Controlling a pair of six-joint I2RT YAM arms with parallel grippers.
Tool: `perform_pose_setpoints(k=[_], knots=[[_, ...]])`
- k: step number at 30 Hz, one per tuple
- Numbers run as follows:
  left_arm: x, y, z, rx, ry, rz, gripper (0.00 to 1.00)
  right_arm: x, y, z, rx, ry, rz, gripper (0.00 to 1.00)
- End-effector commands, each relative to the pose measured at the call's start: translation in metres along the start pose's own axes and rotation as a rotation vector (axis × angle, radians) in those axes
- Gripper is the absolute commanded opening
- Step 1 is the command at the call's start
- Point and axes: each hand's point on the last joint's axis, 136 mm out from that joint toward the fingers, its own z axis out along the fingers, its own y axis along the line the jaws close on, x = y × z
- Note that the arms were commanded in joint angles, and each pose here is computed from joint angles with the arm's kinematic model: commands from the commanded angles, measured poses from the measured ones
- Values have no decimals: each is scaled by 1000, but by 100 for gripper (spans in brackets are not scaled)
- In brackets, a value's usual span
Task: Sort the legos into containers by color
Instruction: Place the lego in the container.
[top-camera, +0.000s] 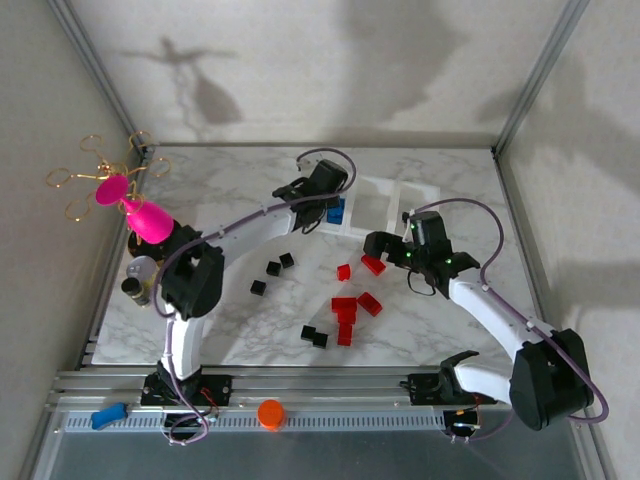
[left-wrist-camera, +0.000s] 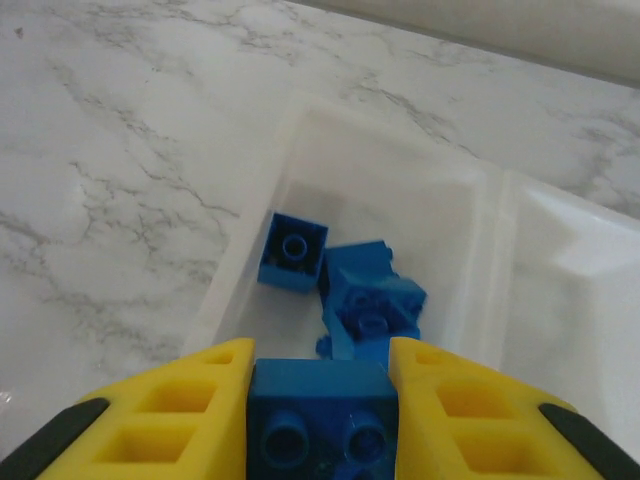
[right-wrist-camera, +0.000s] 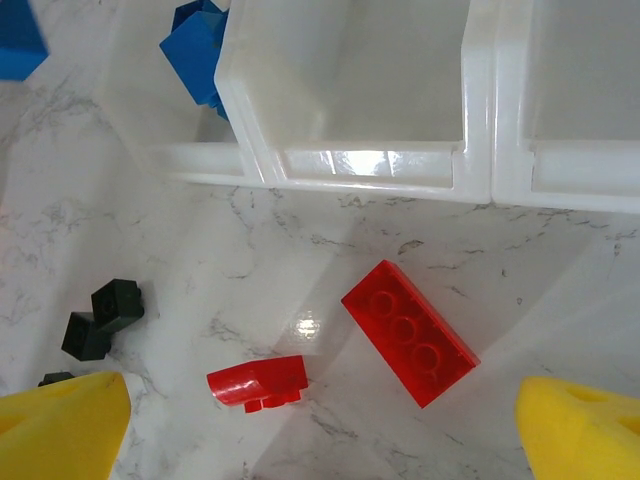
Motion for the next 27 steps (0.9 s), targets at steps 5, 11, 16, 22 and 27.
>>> perform_pose_setpoints(k=[5,11,16,22,27], knots=[[-7,-2,56,-15,31,-12,32,-4,0,4,-18,-6,-2,99],[-3,-3,78,-39,35,10,38,-6,-1,6,-17,-5,-5,99],[-4,-3,79,-42,29,23,44,-7,-1,8,-18,-3,-6,99],[-17,-6,64,-30,22,23,47,-11,2,3,-13,-10,-35,99],[-32,-4,27,-4,4,5,47,-7,4,0,21,12,-106,99]])
